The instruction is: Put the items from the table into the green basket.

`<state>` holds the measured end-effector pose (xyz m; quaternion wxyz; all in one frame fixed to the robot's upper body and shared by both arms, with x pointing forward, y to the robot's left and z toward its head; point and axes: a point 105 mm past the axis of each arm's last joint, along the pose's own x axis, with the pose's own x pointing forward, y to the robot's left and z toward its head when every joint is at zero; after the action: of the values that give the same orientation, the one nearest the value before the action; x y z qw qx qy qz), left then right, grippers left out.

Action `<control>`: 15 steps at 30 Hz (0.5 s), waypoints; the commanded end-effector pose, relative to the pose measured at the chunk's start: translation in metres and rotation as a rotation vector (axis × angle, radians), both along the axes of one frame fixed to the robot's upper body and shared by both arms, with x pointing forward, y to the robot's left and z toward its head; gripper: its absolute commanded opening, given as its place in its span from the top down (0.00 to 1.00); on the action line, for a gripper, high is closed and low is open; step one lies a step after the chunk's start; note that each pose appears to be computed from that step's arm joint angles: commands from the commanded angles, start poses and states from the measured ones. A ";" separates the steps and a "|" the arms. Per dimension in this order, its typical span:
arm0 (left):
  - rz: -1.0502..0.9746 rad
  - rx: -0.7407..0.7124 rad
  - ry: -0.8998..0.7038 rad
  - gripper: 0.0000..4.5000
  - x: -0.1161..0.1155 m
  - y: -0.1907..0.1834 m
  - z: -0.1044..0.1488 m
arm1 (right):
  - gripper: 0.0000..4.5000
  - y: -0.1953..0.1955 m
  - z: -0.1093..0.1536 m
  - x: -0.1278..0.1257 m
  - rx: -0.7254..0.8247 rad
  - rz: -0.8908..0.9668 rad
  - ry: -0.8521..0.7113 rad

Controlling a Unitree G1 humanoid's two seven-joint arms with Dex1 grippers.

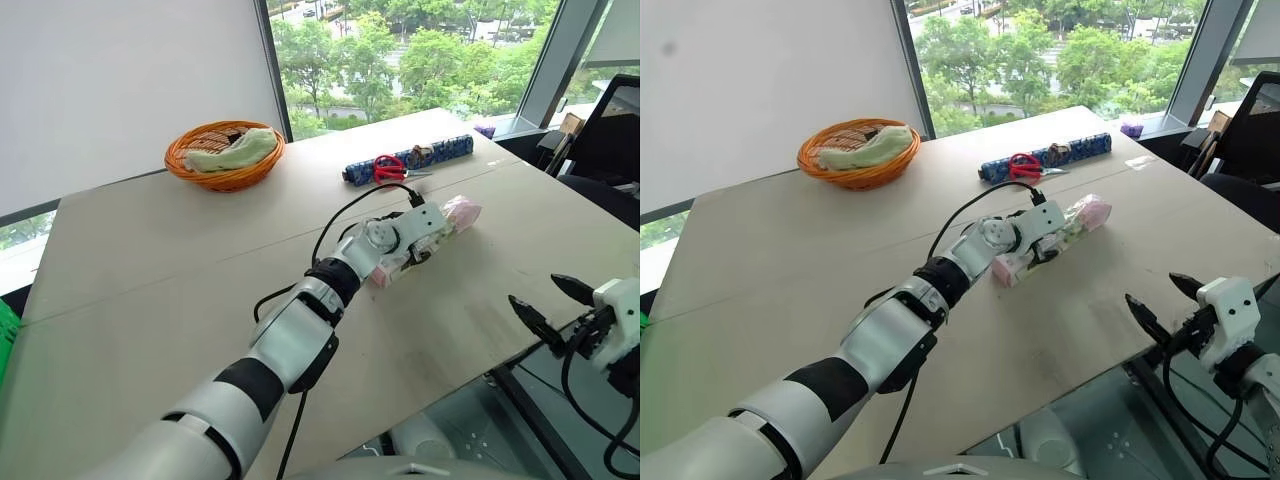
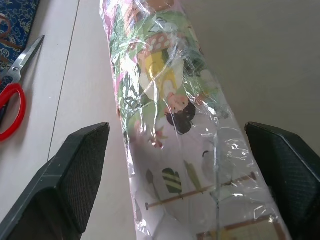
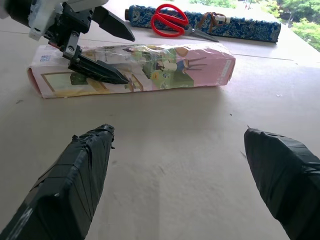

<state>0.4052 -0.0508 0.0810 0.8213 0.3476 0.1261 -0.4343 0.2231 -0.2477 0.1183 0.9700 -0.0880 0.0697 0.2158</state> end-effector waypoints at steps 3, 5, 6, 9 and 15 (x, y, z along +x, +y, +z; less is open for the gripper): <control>0.033 0.029 0.035 0.00 0.001 0.010 -0.011 | 0.00 0.019 0.027 -0.004 0.081 0.100 -0.112; 0.030 0.041 0.050 0.00 -0.001 0.012 -0.016 | 0.00 0.020 0.025 -0.007 0.080 0.114 -0.096; 0.029 0.044 0.055 0.00 -0.001 0.012 -0.017 | 0.00 0.019 0.024 -0.009 0.080 0.117 -0.085; 0.025 0.036 0.059 0.14 -0.002 0.012 -0.017 | 0.00 0.013 0.024 -0.013 0.082 0.113 -0.063; 0.018 0.036 0.059 0.69 -0.002 0.012 -0.016 | 0.00 0.010 0.028 -0.020 0.093 0.153 -0.026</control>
<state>0.4016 -0.0470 0.0705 0.8151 0.3438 0.1501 -0.4415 0.2037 -0.2405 0.1306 0.9577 -0.0388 0.0628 0.2783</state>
